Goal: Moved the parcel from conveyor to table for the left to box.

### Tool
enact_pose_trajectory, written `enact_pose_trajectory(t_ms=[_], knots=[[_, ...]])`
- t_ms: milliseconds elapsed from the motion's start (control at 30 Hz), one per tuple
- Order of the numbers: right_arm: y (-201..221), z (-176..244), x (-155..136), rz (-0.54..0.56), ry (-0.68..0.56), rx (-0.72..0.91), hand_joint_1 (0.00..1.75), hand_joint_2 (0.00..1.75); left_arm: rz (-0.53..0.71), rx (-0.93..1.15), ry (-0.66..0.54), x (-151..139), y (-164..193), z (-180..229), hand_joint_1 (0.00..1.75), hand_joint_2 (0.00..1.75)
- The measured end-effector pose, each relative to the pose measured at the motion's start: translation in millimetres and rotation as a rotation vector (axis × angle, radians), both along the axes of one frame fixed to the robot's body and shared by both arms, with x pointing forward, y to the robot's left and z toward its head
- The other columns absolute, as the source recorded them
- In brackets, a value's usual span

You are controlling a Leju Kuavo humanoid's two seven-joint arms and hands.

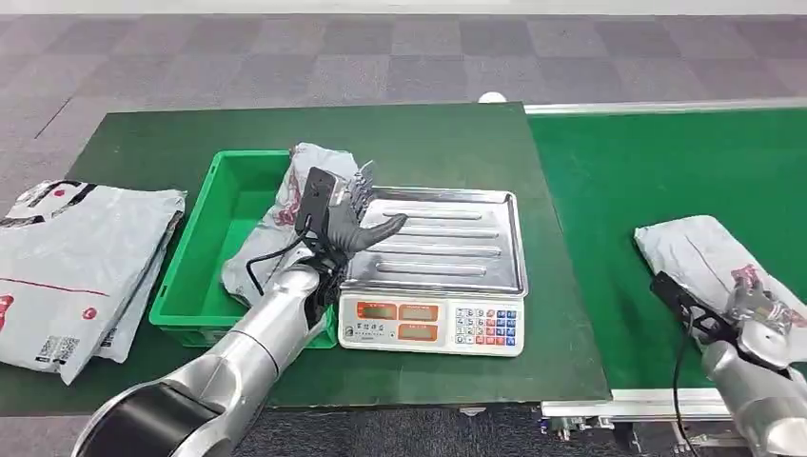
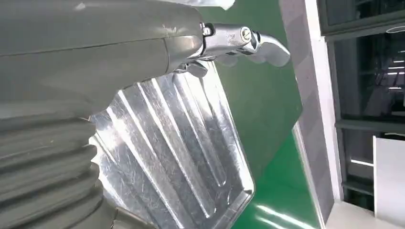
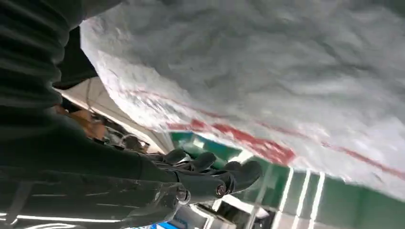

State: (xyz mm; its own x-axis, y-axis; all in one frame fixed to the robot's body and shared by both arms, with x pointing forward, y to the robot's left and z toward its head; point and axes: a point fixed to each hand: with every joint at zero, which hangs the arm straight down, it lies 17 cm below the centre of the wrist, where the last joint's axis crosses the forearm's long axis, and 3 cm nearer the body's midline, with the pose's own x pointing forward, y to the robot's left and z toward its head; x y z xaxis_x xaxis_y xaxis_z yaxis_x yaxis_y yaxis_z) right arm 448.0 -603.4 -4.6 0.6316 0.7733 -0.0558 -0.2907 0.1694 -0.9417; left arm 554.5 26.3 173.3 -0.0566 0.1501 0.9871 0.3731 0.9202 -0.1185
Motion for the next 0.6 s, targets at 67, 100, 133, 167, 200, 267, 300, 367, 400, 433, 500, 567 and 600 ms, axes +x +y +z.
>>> enact_pose_trajectory(t_ms=[67,100,133,167,200,267,300,367,400,433,500,567,600], knots=[[2.0,-11.9,-7.2,-0.008,0.045,0.048,0.0,1.75,0.002,-0.005,-0.005,0.4,1.5,1.1,0.0,1.75],[3.5,-17.1,-10.1,-0.011,0.061,0.076,0.0,1.75,0.004,-0.007,-0.007,0.7,2.4,1.4,0.0,1.75],[5.0,-21.4,-12.5,-0.014,0.076,0.102,0.0,1.75,0.005,-0.007,-0.009,1.0,3.4,1.5,0.0,1.75],[6.4,-24.1,-13.7,-0.018,0.083,0.127,0.0,1.75,0.006,-0.006,-0.011,1.3,4.5,1.6,0.0,1.75],[8.5,-26.7,-14.2,-0.019,0.093,0.156,0.0,1.75,0.006,-0.006,-0.016,1.4,5.2,2.2,0.0,1.75],[11.0,-27.5,-12.8,-0.024,0.107,0.195,0.12,1.75,0.011,-0.011,-0.027,2.2,7.5,4.5,0.0,1.75],[11.6,-26.0,-10.9,-0.026,0.113,0.202,1.75,1.75,0.016,-0.015,-0.033,3.0,9.6,6.0,0.0,1.75],[12.9,-20.8,-5.1,-0.028,0.114,0.207,1.75,1.75,0.026,-0.023,-0.04,4.9,14.0,8.2,0.0,1.75],[13.6,-17.9,-2.0,-0.029,0.111,0.208,1.75,1.75,0.03,-0.022,-0.042,5.4,15.6,8.3,0.0,1.75],[14.9,-15.1,1.5,-0.028,0.107,0.208,1.75,1.75,0.033,-0.02,-0.044,5.7,16.8,8.1,0.0,1.75],[18.5,-7.6,10.7,-0.019,0.096,0.2,1.75,1.75,0.039,-0.014,-0.048,6.3,19.3,7.6,0.0,1.75],[21.0,0.4,19.5,-0.009,0.074,0.184,1.75,1.75,0.049,-0.014,-0.052,7.0,22.0,7.7,0.0,1.75],[22.4,4.9,24.2,-0.001,0.058,0.171,1.75,1.75,0.054,-0.013,-0.057,7.1,23.0,8.0,0.0,1.75]])
